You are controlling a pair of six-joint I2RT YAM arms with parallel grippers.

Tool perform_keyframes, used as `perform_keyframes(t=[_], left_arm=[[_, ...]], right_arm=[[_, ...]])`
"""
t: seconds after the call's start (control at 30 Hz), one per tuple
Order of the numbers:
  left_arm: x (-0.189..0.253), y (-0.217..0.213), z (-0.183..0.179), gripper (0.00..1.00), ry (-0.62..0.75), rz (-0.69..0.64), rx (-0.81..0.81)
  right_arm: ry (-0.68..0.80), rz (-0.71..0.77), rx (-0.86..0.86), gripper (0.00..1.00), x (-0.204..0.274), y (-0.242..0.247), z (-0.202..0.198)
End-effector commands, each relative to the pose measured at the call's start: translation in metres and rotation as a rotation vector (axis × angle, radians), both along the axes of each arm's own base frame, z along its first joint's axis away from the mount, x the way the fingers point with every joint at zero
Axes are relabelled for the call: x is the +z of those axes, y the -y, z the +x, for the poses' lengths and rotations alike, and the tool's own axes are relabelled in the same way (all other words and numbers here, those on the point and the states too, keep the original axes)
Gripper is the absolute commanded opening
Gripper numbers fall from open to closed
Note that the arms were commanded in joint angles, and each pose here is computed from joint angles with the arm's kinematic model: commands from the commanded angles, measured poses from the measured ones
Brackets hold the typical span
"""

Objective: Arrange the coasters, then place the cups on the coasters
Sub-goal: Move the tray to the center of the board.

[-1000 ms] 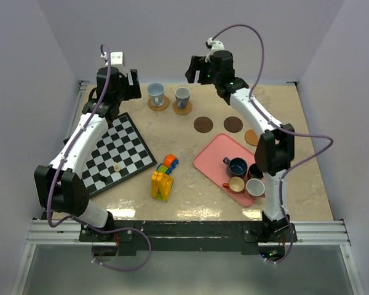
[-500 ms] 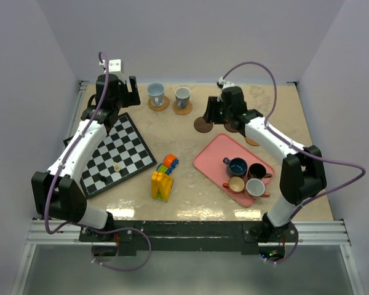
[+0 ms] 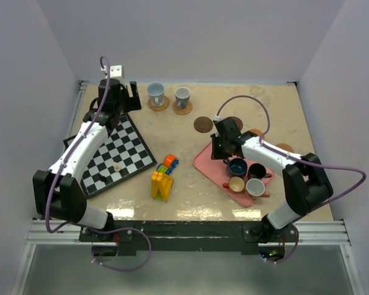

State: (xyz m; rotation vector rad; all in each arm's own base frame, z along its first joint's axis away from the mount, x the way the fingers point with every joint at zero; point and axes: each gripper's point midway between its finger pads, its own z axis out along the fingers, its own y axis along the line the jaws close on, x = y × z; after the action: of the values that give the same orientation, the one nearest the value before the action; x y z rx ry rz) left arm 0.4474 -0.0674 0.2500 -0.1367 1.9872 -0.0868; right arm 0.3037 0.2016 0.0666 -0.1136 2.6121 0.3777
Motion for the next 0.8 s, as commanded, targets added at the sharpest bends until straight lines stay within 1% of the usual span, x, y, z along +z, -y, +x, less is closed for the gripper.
perform_keyframes(t=[0.0, 0.37, 0.53, 0.77], left_arm=[[0.008, 0.004, -0.002, 0.86, 0.040, -0.065, -0.004], [0.006, 0.009, -0.011, 0.85, 0.036, -0.065, -0.023], [0.013, 0.008, -0.012, 0.85, 0.045, -0.053, -0.022], [0.013, 0.008, -0.012, 0.85, 0.045, -0.040, -0.027]], right_arm=[[-0.022, -0.001, -0.016, 0.12, -0.005, -0.001, -0.017], [-0.076, -0.010, -0.008, 0.10, -0.042, 0.002, -0.053], [-0.116, 0.027, 0.071, 0.09, -0.045, -0.014, -0.074], [-0.144, 0.065, 0.142, 0.08, -0.039, -0.022, -0.096]])
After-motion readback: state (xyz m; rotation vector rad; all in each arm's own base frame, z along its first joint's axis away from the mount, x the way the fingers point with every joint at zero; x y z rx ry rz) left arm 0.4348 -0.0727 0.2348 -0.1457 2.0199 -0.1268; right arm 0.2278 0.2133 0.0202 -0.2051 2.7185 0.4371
